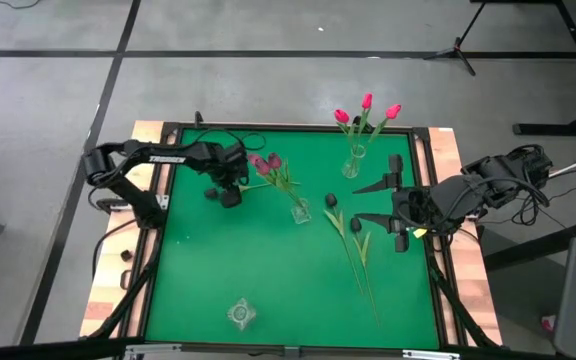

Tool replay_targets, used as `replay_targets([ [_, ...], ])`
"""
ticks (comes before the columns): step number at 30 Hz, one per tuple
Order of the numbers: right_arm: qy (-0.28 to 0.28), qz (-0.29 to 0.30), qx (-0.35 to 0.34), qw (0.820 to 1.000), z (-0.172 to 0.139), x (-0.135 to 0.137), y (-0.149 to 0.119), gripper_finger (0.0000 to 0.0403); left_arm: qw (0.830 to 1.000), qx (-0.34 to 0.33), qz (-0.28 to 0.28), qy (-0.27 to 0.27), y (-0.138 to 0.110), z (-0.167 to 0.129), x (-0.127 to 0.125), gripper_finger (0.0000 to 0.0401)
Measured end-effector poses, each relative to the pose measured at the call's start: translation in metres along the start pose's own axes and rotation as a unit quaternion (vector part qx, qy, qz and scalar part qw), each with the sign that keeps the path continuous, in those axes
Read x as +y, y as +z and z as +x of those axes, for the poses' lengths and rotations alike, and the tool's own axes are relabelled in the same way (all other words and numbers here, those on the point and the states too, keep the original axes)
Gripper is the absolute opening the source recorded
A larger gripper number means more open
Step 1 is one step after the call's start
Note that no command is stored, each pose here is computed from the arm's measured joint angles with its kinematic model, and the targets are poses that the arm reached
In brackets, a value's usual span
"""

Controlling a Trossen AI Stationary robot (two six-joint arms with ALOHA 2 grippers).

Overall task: Sort flowers into vase by color
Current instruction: Put the top left black tulip into the bottom transparent vase

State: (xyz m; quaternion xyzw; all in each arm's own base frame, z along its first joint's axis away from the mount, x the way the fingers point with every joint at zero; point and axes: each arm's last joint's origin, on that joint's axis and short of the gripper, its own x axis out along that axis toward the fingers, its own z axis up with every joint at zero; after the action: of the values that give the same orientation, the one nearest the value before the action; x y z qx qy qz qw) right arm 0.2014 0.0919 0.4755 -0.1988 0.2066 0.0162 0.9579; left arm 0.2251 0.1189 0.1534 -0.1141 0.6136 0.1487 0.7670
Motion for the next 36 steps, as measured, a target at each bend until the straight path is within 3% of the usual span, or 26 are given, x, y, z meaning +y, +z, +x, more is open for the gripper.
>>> replay_targets([
  [12, 0.009, 0.001, -0.001, 1.000, 0.000, 0.001, 0.000, 0.0214, 0.999, 0.030, 0.034, 0.000, 0.004, 0.026, -0.001, 0.0208],
  [16, 0.009, 0.001, -0.003, 1.000, 0.000, 0.000, 0.000, 0.0214, 0.998, 0.047, 0.034, 0.010, 0.001, 0.025, -0.001, 0.0150],
  [21, 0.007, 0.006, -0.011, 1.000, 0.000, 0.000, 0.002, 0.0214, 0.998, 0.057, 0.031, 0.014, -0.001, 0.024, -0.001, 0.0033],
  [23, 0.007, 0.006, -0.011, 1.000, 0.000, 0.000, 0.002, 0.0214, 0.998, 0.057, 0.026, 0.018, -0.001, 0.022, -0.002, 0.0012],
  [29, 0.005, 0.008, -0.016, 1.000, 0.000, 0.000, 0.003, 0.0214, 0.995, 0.098, 0.000, 0.025, -0.020, -0.002, -0.004, 0.0007],
  [36, -0.042, -0.004, -0.012, 0.999, 0.000, -0.003, 0.004, 0.0214, 0.991, 0.112, -0.037, 0.068, -0.046, -0.050, -0.009, 0.0006],
])
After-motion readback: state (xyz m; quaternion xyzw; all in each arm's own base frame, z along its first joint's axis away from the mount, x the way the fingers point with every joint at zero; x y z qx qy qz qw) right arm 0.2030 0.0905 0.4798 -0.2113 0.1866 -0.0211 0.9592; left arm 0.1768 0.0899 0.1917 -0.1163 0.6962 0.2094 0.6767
